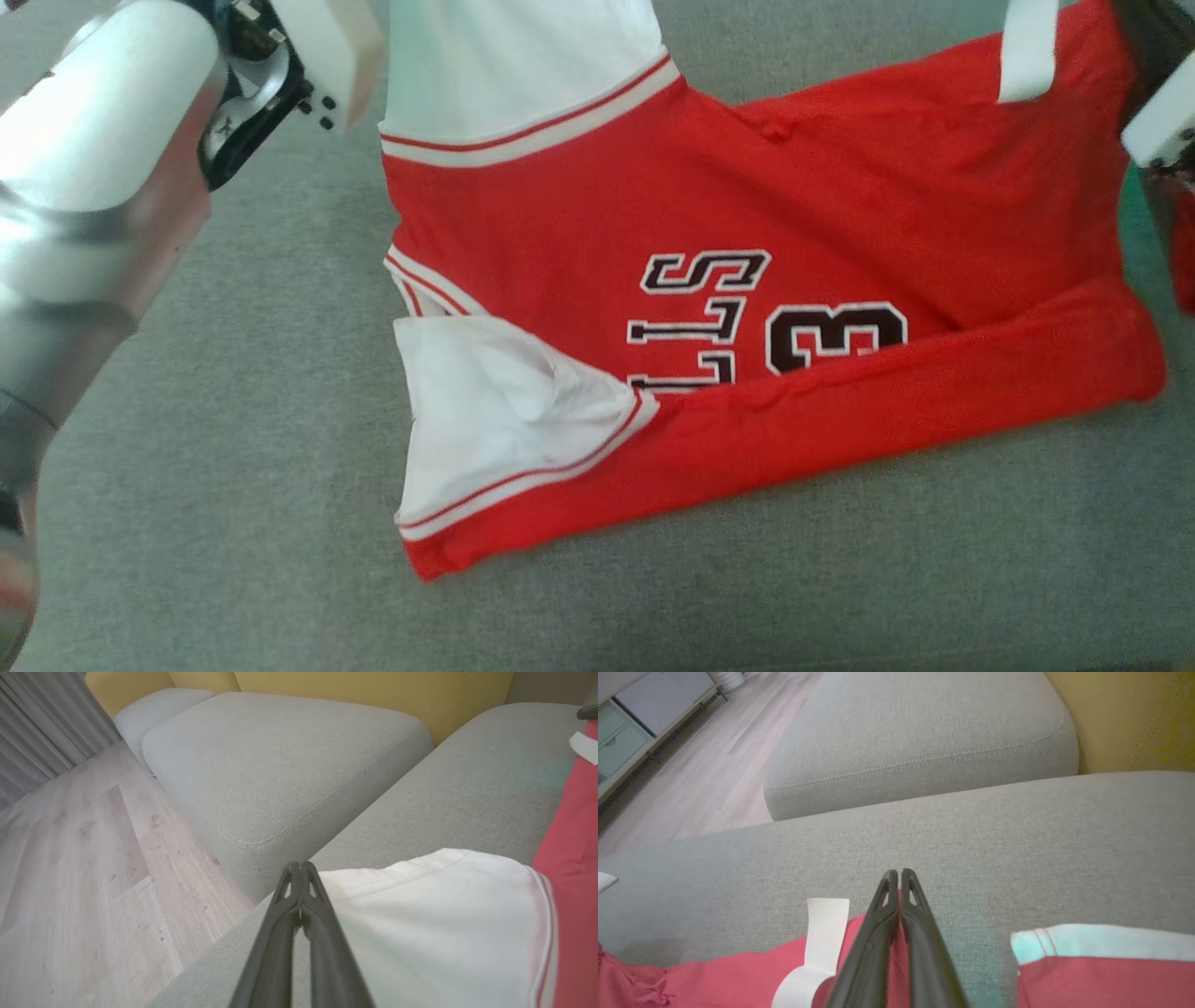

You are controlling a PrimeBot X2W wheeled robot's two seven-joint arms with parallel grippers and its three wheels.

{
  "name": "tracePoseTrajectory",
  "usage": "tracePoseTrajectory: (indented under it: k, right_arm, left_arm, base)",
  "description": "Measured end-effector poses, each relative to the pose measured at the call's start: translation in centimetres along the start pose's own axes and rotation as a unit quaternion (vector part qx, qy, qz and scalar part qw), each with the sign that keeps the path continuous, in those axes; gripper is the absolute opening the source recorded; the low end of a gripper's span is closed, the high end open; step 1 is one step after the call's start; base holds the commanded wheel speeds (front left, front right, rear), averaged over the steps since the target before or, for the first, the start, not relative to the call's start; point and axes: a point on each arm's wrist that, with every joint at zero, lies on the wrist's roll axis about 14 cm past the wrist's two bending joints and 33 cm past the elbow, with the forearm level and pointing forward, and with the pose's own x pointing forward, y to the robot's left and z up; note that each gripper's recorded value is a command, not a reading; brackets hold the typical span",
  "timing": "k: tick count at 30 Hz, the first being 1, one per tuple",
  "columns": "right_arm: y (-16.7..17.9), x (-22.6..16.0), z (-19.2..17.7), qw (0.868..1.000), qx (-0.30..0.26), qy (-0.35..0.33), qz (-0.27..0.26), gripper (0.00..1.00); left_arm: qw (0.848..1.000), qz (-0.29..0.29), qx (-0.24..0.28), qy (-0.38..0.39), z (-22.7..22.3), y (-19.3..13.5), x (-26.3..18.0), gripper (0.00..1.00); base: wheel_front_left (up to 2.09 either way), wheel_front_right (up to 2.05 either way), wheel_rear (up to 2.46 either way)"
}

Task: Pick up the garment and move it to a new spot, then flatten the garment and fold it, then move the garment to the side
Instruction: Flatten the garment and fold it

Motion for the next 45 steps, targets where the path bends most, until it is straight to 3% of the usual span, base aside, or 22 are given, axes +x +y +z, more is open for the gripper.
tracePoseTrajectory:
  k: [5,9,21,28,36,37,38,39,45]
  right_arm:
    - [0.2,-1.4,1.8,0.999,0.016,-0.030,0.004,0.00]
    - [0.2,-2.7,0.3,0.999,0.028,-0.026,0.006,0.00]
    - [2.4,-6.3,-2.5,0.998,0.036,-0.030,0.033,0.00]
    - [2.0,-8.4,-4.9,0.999,0.039,-0.013,0.025,0.00]
    - [1.0,-9.5,-8.4,0.998,0.066,0.013,0.010,0.00]
    - [0.7,-9.6,-8.8,0.998,0.069,0.014,0.005,0.28]
    - [0.4,-9.6,-8.9,0.997,0.073,0.011,-0.001,1.00]
    - [0.2,-9.6,-9.0,0.997,0.077,0.006,-0.006,1.00]
    - [0.3,-10.1,-8.7,0.993,0.110,-0.049,-0.017,1.00]
  left_arm:
    - [1.000,0.017,0.007,-0.016,1.2,0.9,-2.4,0.00]
    - [0.999,0.016,-0.012,-0.025,0.5,0.3,-4.8,0.00]
    - [0.996,0.006,-0.083,-0.020,-3.5,-5.5,-12.8,0.00]
    - [0.992,-0.003,-0.123,-0.020,-5.1,-10.3,-17.5,0.00]
    - [0.977,0.008,-0.214,-0.021,-7.4,-15.3,-20.0,0.00]
    - [0.973,0.010,-0.227,-0.022,-7.7,-15.7,-20.1,0.11]
    - [0.970,0.012,-0.240,-0.024,-8.0,-16.2,-20.0,0.62]
    - [0.967,0.017,-0.253,-0.028,-8.2,-16.6,-19.9,1.00]
    - [0.952,0.090,-0.290,-0.049,-9.2,-17.0,-19.3,1.00]
  base:
    - [0.00,0.00,0.00]
    - [0.00,0.00,0.00]
    - [0.00,0.00,0.00]
    - [0.00,0.00,0.00]
    - [0.00,0.00,0.00]
    - [0.00,0.00,0.00]
    - [0.00,0.00,0.00]
    - [0.00,0.00,0.00]
    - [0.00,0.00,0.00]
